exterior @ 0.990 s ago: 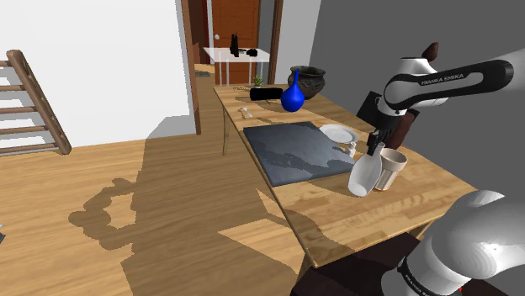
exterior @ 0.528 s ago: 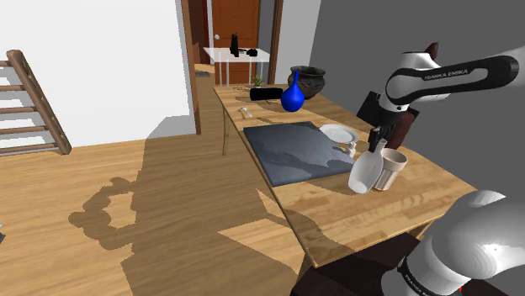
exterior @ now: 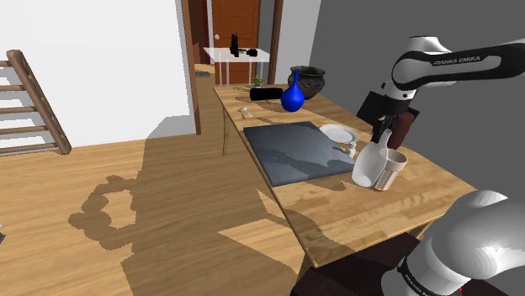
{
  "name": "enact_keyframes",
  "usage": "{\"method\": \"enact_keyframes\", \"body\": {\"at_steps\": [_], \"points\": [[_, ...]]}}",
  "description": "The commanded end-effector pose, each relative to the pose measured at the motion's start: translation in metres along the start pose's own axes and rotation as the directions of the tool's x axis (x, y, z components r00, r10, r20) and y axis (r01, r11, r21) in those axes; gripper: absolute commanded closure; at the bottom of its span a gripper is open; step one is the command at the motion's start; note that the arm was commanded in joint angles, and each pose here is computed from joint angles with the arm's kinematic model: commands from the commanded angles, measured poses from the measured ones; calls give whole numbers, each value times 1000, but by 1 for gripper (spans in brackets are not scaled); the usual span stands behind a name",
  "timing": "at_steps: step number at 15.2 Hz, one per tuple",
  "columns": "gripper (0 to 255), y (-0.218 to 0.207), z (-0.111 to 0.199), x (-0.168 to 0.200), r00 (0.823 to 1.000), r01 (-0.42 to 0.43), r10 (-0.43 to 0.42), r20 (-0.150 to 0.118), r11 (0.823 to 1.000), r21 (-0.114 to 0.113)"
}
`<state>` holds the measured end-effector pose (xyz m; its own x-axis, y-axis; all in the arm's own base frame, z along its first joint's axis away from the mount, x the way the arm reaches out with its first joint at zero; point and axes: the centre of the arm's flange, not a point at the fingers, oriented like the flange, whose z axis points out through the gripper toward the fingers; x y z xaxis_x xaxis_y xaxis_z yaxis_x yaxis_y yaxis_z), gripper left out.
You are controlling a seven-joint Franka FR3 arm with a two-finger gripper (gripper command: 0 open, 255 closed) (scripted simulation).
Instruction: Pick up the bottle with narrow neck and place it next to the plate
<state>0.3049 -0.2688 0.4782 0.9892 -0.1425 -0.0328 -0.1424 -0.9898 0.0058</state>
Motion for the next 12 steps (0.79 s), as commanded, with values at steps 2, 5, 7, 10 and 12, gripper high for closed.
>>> {"method": "enact_keyframes", "body": {"at_steps": [2, 5, 7, 10, 12], "points": [[255, 0, -16, -1, 1000, 0, 0, 0, 1000, 0], [255, 0, -32, -2, 1000, 0, 0, 0, 1000, 0], [255, 0, -43, -2, 1000, 0, 0, 0, 1000, 0], [255, 0, -59, -3, 1000, 0, 0, 0, 1000, 0], [255, 0, -69, -3, 1000, 0, 0, 0, 1000, 0]]}}
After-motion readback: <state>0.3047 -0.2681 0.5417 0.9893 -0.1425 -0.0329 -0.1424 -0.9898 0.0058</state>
